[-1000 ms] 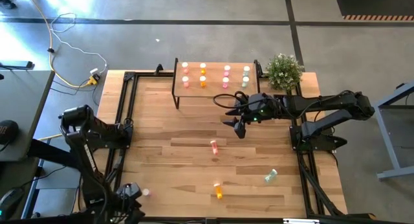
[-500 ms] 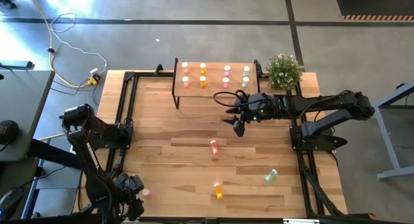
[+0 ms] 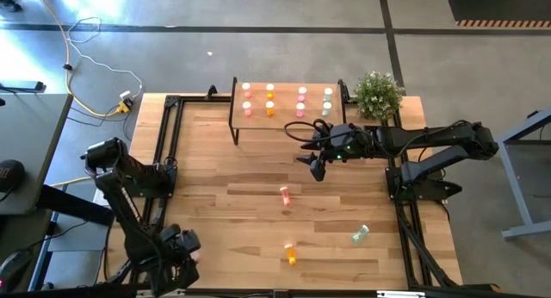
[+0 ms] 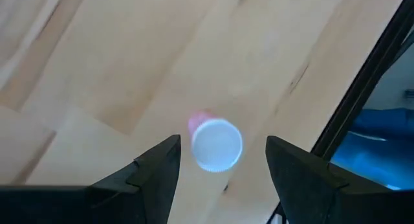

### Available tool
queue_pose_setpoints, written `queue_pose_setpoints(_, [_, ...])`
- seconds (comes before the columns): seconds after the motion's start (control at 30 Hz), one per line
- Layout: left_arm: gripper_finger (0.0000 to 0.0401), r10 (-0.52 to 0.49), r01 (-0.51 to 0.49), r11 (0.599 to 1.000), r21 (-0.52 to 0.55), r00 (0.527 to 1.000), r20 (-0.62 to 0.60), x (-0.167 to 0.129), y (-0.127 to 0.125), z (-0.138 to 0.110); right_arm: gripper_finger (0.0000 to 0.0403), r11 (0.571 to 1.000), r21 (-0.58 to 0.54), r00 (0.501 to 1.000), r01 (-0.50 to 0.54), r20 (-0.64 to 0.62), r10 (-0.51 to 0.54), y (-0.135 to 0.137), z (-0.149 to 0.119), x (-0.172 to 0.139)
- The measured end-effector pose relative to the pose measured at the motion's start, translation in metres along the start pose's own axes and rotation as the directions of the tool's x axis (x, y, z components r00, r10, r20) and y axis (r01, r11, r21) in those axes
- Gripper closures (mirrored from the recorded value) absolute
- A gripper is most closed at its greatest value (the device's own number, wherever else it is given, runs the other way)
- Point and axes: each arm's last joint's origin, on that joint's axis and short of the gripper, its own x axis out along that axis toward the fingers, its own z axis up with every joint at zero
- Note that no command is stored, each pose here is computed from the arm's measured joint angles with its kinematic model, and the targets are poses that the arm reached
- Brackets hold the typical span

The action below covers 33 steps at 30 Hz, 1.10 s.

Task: Pick and place medicine bottles onto shelf by color
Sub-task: Put the purple pill bottle on the shelf aligned with the other purple pill bottles

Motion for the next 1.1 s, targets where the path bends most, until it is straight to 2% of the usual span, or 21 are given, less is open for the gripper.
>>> queue_pose_setpoints(0.43, [0.0191, 0.019, -0.019, 1.000, 0.009, 0.998, -0.056, 0.005, -0.001, 0.014, 0.0201, 1.000, -0.015, 1.000, 0.000, 0.000, 0.000, 0.000, 0.000, 0.000])
queue_pose_setpoints(1.1, [0.0287, 0.024, -0.020, 0.998, 0.061, 0.998, -0.065, 0.007, -0.001, 0.022, 0.0201, 1.000, -0.015, 1.000, -0.001, 0.000, 0.001, 0.000, 0.000, 0.000])
